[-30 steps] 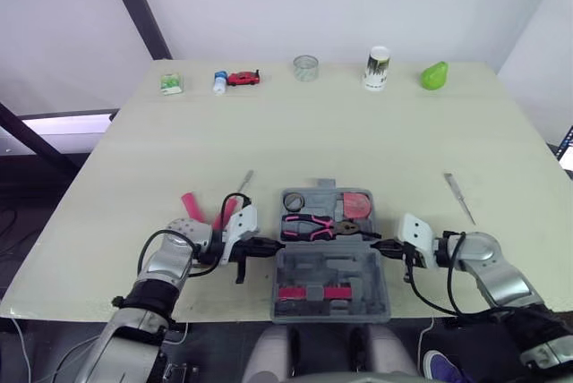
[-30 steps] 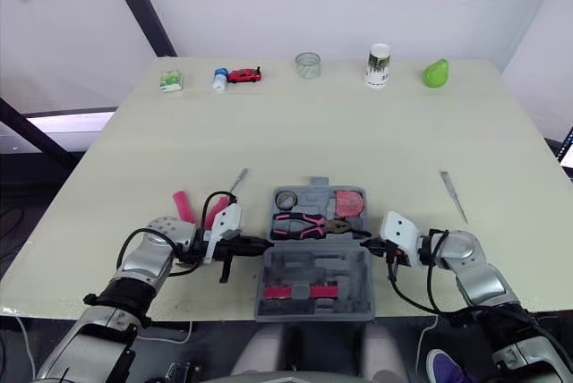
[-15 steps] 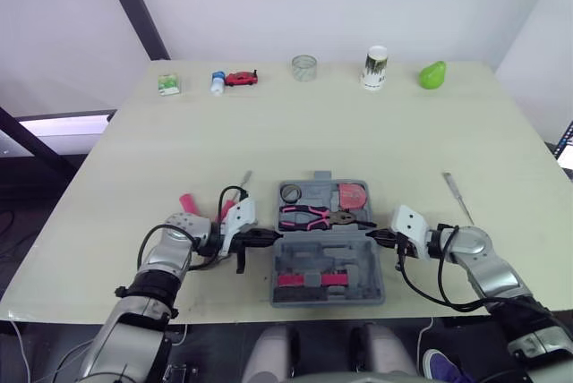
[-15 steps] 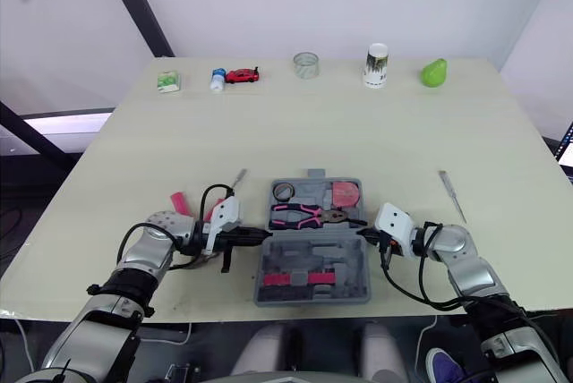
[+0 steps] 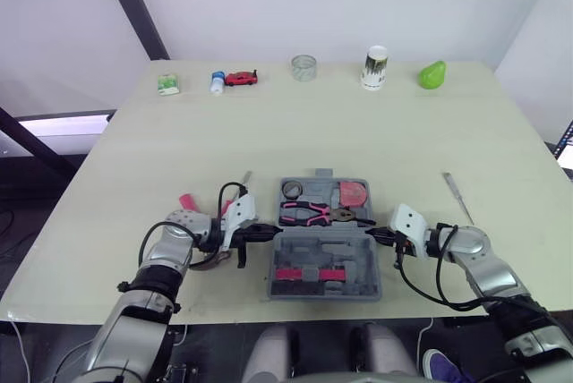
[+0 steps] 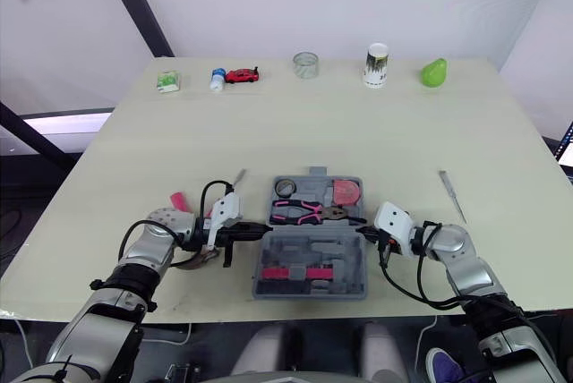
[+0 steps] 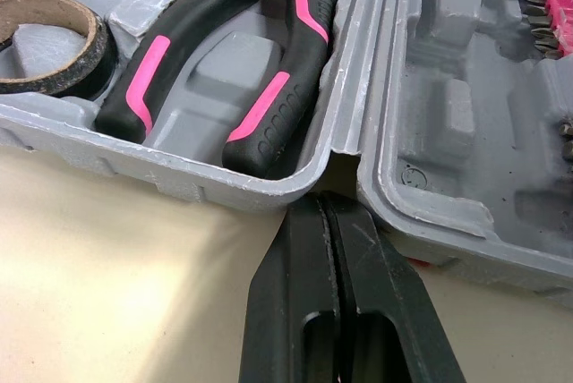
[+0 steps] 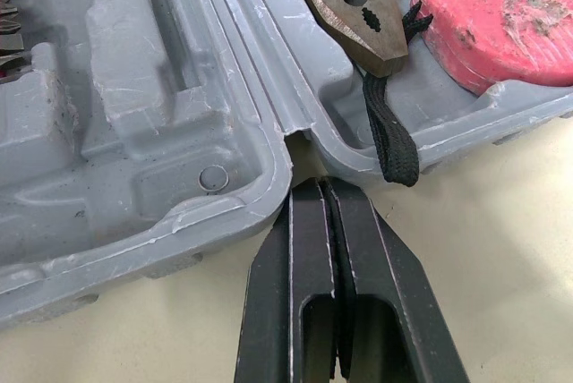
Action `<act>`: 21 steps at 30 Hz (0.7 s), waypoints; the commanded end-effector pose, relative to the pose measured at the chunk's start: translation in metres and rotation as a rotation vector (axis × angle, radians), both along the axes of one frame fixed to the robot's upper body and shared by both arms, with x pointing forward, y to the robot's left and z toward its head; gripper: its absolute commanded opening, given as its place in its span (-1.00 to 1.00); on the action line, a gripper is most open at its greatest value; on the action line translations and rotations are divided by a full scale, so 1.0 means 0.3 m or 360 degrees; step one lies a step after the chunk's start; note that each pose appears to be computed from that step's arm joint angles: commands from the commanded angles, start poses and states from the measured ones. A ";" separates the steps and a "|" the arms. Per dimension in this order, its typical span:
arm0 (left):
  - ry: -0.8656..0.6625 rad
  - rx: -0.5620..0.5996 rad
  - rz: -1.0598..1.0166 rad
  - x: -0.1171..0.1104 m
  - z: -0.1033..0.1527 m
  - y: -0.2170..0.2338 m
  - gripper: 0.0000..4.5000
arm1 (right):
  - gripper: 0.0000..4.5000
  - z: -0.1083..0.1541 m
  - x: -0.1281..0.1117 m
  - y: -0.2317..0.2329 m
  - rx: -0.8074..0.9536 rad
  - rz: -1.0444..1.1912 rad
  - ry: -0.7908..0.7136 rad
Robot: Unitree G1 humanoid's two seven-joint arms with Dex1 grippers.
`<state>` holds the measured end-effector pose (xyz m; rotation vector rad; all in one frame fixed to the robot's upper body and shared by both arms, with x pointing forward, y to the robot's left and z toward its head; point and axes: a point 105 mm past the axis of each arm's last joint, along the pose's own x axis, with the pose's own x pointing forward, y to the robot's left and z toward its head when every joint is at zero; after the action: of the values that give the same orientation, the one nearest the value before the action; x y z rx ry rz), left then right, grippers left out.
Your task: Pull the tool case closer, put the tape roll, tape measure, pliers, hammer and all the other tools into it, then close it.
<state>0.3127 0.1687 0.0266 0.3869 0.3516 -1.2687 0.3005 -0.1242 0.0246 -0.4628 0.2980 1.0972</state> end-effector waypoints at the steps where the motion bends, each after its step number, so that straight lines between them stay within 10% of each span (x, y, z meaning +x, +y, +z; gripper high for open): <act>1: -0.0022 -0.0014 -0.0014 0.001 0.004 -0.011 -1.00 | -0.98 0.069 0.028 0.043 0.0061 0.0055 -0.0149; 21: -0.0023 -0.0002 -0.0013 0.002 0.006 -0.002 -1.00 | -0.98 0.050 0.004 0.059 0.0075 0.0086 -0.0093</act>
<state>0.3117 0.1699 0.0266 0.3836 0.3529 -1.2718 0.3064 -0.1233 0.0261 -0.4797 0.2832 1.0794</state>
